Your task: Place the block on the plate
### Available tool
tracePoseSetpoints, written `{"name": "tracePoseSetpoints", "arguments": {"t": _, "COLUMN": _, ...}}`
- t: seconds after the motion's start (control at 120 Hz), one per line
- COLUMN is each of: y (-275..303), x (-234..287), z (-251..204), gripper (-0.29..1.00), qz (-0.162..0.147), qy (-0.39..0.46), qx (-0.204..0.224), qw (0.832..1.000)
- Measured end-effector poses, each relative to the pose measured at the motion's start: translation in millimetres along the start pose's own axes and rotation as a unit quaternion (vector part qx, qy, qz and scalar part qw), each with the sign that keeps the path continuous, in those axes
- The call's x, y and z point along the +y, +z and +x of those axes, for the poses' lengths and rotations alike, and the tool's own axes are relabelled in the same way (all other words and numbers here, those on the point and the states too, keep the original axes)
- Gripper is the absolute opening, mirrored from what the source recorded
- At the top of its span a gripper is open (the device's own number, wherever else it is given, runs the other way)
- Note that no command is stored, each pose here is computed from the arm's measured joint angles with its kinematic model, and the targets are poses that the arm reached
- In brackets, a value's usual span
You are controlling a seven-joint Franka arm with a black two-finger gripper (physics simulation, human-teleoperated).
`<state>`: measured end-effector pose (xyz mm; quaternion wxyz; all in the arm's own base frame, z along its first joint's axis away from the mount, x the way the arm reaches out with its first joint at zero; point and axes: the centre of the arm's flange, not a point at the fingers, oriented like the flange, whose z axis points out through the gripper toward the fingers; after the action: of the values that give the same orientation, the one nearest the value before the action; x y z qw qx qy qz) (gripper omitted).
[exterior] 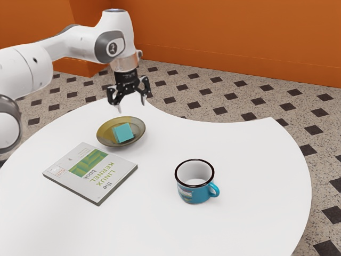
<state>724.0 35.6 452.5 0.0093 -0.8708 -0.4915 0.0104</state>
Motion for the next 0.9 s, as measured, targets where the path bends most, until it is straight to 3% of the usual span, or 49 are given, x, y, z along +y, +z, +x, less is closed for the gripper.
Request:
{"name": "tracePoseSetpoints", "arguments": {"t": 0.158, "y": -45, "x": 13, "z": -151, "gripper": 0.69, "qz": 0.06, "qy": 0.097, "qx": -0.026, "qw": 0.993}}
{"name": "tracePoseSetpoints", "arguments": {"t": 0.308, "y": -53, "x": -10, "z": -234, "gripper": 0.7, "qz": 0.115, "qy": 0.171, "qx": -0.051, "qw": 0.977}}
{"name": "tracePoseSetpoints", "arguments": {"t": 0.383, "y": -67, "x": -34, "z": -264, "gripper": 0.7, "qz": 0.116, "qy": 0.215, "qx": -0.045, "qw": 0.969}}
{"name": "tracePoseSetpoints", "arguments": {"t": 0.6, "y": -138, "x": -95, "z": -204, "gripper": 0.7, "qz": 0.057, "qy": 0.266, "qx": -0.035, "qw": 0.962}}
{"name": "tracePoseSetpoints", "arguments": {"t": 0.9, "y": -146, "x": -132, "z": -139, "gripper": 0.7, "qz": 0.05, "qy": 0.327, "qx": -0.046, "qw": 0.943}}
